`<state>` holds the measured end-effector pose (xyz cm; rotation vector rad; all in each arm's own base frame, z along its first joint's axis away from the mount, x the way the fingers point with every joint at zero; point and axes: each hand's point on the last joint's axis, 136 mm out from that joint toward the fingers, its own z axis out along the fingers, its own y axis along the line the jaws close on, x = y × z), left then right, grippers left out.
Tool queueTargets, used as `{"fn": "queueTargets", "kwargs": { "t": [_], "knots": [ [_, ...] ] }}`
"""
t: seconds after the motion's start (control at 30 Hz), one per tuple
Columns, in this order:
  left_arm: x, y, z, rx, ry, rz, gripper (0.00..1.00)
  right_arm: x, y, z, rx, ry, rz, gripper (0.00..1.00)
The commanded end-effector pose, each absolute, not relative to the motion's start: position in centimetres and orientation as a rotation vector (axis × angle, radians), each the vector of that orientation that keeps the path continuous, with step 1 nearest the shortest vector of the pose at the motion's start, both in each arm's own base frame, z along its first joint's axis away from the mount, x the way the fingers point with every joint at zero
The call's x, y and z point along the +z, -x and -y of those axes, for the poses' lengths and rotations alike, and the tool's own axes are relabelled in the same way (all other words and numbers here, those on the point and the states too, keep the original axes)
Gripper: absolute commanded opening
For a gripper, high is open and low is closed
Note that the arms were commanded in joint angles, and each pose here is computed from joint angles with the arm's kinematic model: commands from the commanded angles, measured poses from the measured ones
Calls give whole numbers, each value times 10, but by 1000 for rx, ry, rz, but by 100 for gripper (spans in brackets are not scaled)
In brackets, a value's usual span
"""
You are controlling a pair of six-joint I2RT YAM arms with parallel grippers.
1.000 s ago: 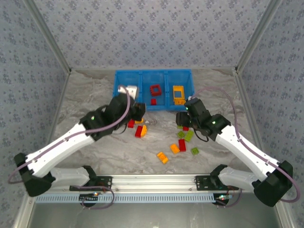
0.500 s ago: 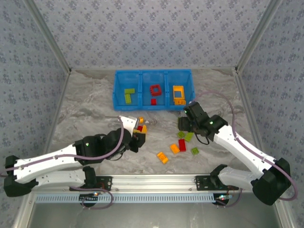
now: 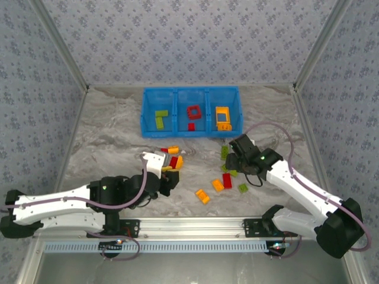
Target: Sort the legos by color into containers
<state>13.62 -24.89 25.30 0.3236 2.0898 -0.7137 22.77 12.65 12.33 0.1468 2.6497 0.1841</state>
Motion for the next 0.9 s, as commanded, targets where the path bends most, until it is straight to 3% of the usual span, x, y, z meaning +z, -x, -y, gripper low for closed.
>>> {"fn": "queueTargets", "kwargs": {
  "t": [0.0, 0.17, 0.6, 0.87],
  "knots": [
    [253, -139, 239, -681, -284, -2081, 33, 124, -225, -129, 181, -159, -2646, 61],
    [246, -139, 238, -676, -274, -2093, 33, 122, -219, -129, 163, -172, -2672, 56],
    [247, -139, 239, -679, -277, -2089, 33, 85, -186, -151, 195, -71, -2812, 64],
    [247, -139, 241, -691, -274, -2091, 33, 62, -200, -154, 190, -91, -2854, 66]
  ]
}}
